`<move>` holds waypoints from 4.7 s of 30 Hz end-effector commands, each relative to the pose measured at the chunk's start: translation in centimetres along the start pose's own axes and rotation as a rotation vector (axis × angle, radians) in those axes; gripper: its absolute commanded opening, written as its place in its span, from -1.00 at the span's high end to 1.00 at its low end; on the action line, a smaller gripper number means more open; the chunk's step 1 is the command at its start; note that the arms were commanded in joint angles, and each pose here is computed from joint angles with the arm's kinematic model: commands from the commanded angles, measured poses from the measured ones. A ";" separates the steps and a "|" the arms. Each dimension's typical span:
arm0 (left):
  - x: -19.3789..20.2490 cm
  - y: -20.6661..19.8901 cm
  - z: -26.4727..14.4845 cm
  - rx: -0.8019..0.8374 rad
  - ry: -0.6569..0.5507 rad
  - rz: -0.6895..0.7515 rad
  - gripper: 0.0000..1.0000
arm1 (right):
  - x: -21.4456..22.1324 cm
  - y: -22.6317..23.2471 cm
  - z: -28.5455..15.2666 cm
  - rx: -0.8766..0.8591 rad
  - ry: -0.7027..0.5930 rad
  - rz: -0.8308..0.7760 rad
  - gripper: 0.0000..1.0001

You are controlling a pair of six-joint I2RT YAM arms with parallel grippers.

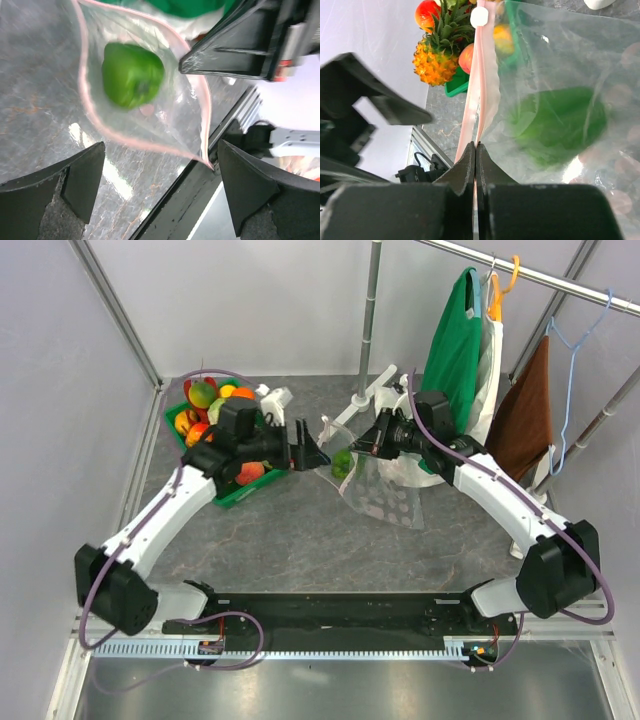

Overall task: Place the food in the zip-top bag and seal the zipper
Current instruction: Place the fake vegetable in the zipper food storage bag, then adjust the zipper food storage bag at the center of the board, then pick up the fake fruit from the bin.

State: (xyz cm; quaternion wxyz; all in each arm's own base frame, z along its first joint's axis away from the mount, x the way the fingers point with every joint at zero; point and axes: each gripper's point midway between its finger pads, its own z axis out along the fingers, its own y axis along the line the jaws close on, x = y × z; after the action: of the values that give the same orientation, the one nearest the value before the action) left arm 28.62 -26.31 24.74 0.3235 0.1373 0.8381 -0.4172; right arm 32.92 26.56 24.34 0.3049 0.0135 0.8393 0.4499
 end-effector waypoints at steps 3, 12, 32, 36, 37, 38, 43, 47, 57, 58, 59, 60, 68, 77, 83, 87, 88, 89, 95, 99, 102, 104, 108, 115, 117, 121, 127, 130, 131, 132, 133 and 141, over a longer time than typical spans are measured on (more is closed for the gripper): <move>0.1 -0.1 -3.1 -0.002 -0.041 -0.018 -0.65 | -0.8 2.2 -1.4 -0.071 -0.042 -0.072 1.00; 0.9 1.5 -0.2 -0.057 0.064 -0.069 -0.60 | -1.0 3.6 -2.6 -0.107 -0.059 -0.104 1.00; -0.9 -3.0 1.0 0.111 0.023 -0.178 -0.59 | 0.0 4.3 -4.1 -0.093 -0.091 -0.144 1.00; 0.8 -2.8 2.3 0.082 0.090 -0.190 -0.36 | -0.2 4.6 -4.3 -0.098 -0.101 -0.147 1.00; 1.2 -2.7 2.4 0.085 0.111 -0.192 -0.29 | -0.4 4.6 -4.3 -0.096 -0.108 -0.148 1.00; 1.2 -2.7 2.3 0.080 0.118 -0.187 -0.09 | -0.5 4.7 -4.5 -0.095 -0.114 -0.151 1.00; 1.8 -3.2 0.4 0.114 0.224 -0.105 0.84 | -2.0 6.4 -7.4 -0.065 -0.181 -0.209 1.00; 2.0 -6.8 -2.0 0.286 0.299 -0.042 0.96 | -2.1 6.9 -10.1 -0.021 -0.221 -0.216 1.00; 2.8 -6.1 -2.9 0.276 0.332 0.031 0.96 | -1.4 5.3 -17.6 0.193 -0.270 -0.398 1.00; 3.1 -5.1 -2.7 0.233 0.334 0.028 0.96 | -1.1 4.7 -17.7 0.213 -0.263 -0.401 1.00; 3.4 -4.4 -2.4 0.207 0.339 0.024 0.96 | -0.9 4.1 -17.5 0.228 -0.257 -0.394 1.00; 3.9 -3.7 -2.1 0.187 0.350 0.030 0.96 | -0.8 3.8 -17.0 0.234 -0.248 -0.386 1.00; 4.0 0.9 -0.3 0.019 0.343 0.119 0.88 | 0.6 0.2 -9.8 0.198 -0.156 -0.239 1.00; -2.5 1.6 -5.0 -0.062 0.081 0.255 -0.60 | 0.7 0.6 -8.2 0.135 -0.147 -0.220 1.00; -8.6 8.5 -11.9 -0.420 -0.018 0.385 -0.99 | 0.8 1.0 -8.2 0.117 -0.145 -0.221 1.00; -8.4 12.1 -13.3 -0.543 0.075 0.495 -0.96 | 0.7 1.2 -8.3 0.110 -0.145 -0.230 1.00; -8.3 12.6 -13.2 -0.553 0.099 0.521 -0.90 | 0.6 1.3 -8.3 0.110 -0.147 -0.231 1.00; -8.3 13.9 -13.1 -0.587 0.134 0.548 -0.85 | 0.7 1.2 -8.2 0.111 -0.146 -0.230 1.00; -7.6 19.0 -11.8 -0.710 0.295 0.516 -0.79 | 0.6 1.2 -8.2 0.112 -0.147 -0.233 1.00; -7.1 21.1 -11.0 -0.789 0.394 0.558 -0.85 | 0.5 1.1 -7.9 0.115 -0.140 -0.230 1.00; -6.7 22.5 -10.2 -0.811 0.447 0.557 -0.80 | 0.5 1.1 -7.7 0.113 -0.133 -0.227 1.00; -6.5 23.2 -10.0 -0.830 0.471 0.557 -0.76 | 0.4 1.2 -7.6 0.110 -0.136 -0.227 1.00; -5.4 24.8 -9.2 -0.842 0.536 0.549 -0.74 | 0.4 1.2 -7.7 0.112 -0.137 -0.230 1.00; -4.7 25.4 -7.4 -0.832 0.580 0.555 -0.88 | 0.5 1.1 -7.5 0.110 -0.132 -0.231 1.00; -4.6 25.5 -6.9 -0.831 0.585 0.560 -0.93 | 0.4 1.3 -7.5 0.107 -0.133 -0.234 1.00; -4.3 26.1 -6.3 -0.833 0.602 0.554 -0.95 | 0.4 1.2 -7.5 0.110 -0.135 -0.235 1.00; -4.0 26.9 -5.6 -0.841 0.615 0.540 -0.83 | 0.2 1.3 -7.7 0.110 -0.142 -0.243 1.00; -3.9 26.9 -5.7 -0.843 0.617 0.536 -0.76 | 0.1 1.3 -7.7 0.112 -0.143 -0.245 1.00; -3.8 26.9 -5.8 -0.845 0.619 0.534 -0.72 | 0.2 1.2 -7.6 0.112 -0.140 -0.244 1.00; -3.7 26.8 -5.8 -0.841 0.621 0.536 -0.68 | 0.2 1.2 -7.5 0.112 -0.140 -0.244 1.00; -3.8 26.6 -5.9 -0.843 0.615 0.539 -0.65 | 0.2 1.2 -7.5 0.113 -0.139 -0.243 1.00; -5.0 24.4 -6.6 -0.836 0.572 0.585 -0.01 | 0.1 1.2 -7.4 0.115 -0.138 -0.243 1.00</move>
State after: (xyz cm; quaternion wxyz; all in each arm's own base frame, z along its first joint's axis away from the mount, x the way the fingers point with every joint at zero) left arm 41.37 -5.37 12.21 0.1653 0.3216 0.9273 0.0969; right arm 27.96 21.37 25.87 0.3840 -0.0300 0.8552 0.3467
